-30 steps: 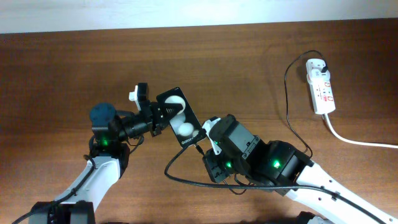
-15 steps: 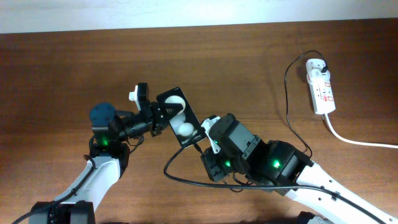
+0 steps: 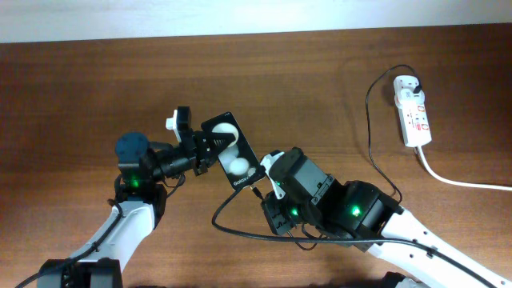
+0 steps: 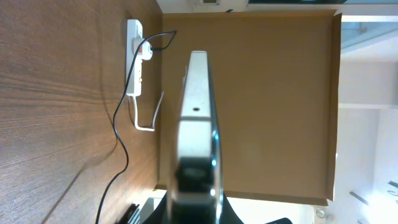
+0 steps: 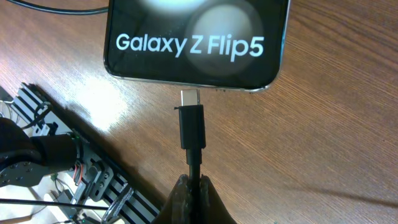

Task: Plug charger to phone and switch on socket
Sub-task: 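Align the USB-C plug under the phone's bottom port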

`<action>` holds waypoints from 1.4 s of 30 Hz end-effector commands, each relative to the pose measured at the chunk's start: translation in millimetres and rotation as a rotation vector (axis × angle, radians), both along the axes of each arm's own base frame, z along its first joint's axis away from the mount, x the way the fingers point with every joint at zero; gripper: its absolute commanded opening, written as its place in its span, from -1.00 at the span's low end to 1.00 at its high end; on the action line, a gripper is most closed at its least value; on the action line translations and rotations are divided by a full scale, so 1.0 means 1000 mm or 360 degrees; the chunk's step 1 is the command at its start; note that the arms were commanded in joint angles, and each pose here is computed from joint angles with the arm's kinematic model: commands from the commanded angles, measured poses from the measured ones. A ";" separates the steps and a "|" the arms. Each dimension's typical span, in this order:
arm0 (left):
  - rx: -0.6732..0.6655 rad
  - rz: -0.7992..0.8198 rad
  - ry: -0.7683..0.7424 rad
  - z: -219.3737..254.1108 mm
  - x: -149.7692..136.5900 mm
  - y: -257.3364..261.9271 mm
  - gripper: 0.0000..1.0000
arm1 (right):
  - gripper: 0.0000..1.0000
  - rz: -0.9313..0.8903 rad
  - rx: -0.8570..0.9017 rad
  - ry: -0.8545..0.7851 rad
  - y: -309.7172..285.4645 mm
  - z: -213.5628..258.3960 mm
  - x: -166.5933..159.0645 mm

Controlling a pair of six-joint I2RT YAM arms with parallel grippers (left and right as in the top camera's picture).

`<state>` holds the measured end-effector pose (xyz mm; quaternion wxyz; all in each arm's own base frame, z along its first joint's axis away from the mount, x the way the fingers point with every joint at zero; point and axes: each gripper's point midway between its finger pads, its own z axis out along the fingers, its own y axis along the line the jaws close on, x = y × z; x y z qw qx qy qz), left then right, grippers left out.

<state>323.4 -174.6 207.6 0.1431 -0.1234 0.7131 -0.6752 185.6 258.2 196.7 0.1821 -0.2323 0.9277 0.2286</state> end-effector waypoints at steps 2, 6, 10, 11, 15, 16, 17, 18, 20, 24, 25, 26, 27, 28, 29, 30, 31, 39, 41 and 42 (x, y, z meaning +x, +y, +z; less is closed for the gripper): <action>0.0007 -0.0029 -0.0075 0.008 0.000 -0.001 -1.00 | -0.92 -0.0009 0.0007 -0.0012 0.000 0.001 -0.001; 0.0007 -0.0029 -0.0075 0.008 0.000 -0.001 -1.00 | -0.92 -0.0009 0.0011 -0.0015 0.000 0.002 -0.001; 0.0007 -0.0029 -0.0076 0.008 0.000 -0.001 -1.00 | -0.92 -0.0009 0.0043 -0.0043 -0.002 0.010 -0.002; 0.0007 -0.0029 -0.0075 0.008 0.000 -0.001 -1.00 | -0.92 -0.0009 0.0054 -0.0053 -0.002 0.012 -0.002; 0.0007 -0.0030 -0.0075 0.008 0.000 -0.001 -1.00 | -0.92 -0.0012 0.0059 -0.0064 -0.002 0.013 -0.001; 0.0007 -0.0029 -0.0075 0.008 0.000 -0.001 -1.00 | -0.92 -0.0012 0.0059 -0.0064 -0.002 0.013 -0.001; 0.0007 -0.0029 -0.0075 0.008 0.000 -0.001 -1.00 | -0.92 -0.0012 0.0058 -0.0063 -0.002 0.013 -0.001; 0.0006 -0.0029 -0.0074 0.008 0.000 -0.001 -1.00 | -0.92 -0.0013 0.0058 -0.0064 -0.002 0.013 -0.001; 0.0006 -0.0028 -0.0074 0.008 0.000 -0.001 -1.00 | -0.92 -0.0012 0.0058 -0.0063 -0.002 0.013 -0.001; -0.0003 -0.0027 -0.0050 0.008 0.000 -0.001 -1.00 | -0.92 -0.0022 0.0049 -0.0072 -0.003 0.013 0.000; -0.0008 -0.0023 -0.0036 0.008 0.000 -0.001 -1.00 | -0.92 -0.0023 0.0048 -0.0074 -0.003 0.013 0.000; -0.0013 -0.0021 -0.0024 0.008 0.000 -0.001 -1.00 | -0.92 -0.0023 0.0047 -0.0073 -0.003 0.013 0.001; -0.0013 -0.0021 -0.0024 0.008 0.000 -0.001 -1.00 | -0.92 -0.0027 0.0043 -0.0076 -0.003 0.012 0.001; -0.0013 -0.0022 -0.0024 0.008 0.000 -0.001 -1.00 | -0.92 -0.0030 0.0038 -0.0077 -0.003 0.012 0.002; -0.0013 -0.0022 -0.0023 0.008 0.000 -0.001 -1.00 | -0.92 -0.0030 0.0034 -0.0074 -0.003 0.011 0.002; -0.0013 -0.0021 -0.0023 0.008 0.000 -0.001 -1.00 | -0.92 -0.0029 0.0029 -0.0069 -0.003 0.009 0.002; -0.0013 -0.0022 -0.0023 0.008 0.000 -0.001 -1.00 | -0.92 -0.0029 0.0016 -0.0059 -0.002 0.007 0.003; -0.0013 -0.0020 -0.0023 0.008 0.000 -0.001 -1.00 | -0.92 -0.0008 0.0027 -0.0028 0.001 0.005 0.000; -0.0018 -0.0019 -0.0010 0.008 0.000 -0.001 -1.00 | -0.92 -0.0008 0.0027 -0.0028 0.001 0.005 0.000; -0.0025 -0.0014 0.0008 0.008 0.001 -0.001 -1.00 | -0.92 -0.0007 0.0026 -0.0026 0.001 0.005 -0.001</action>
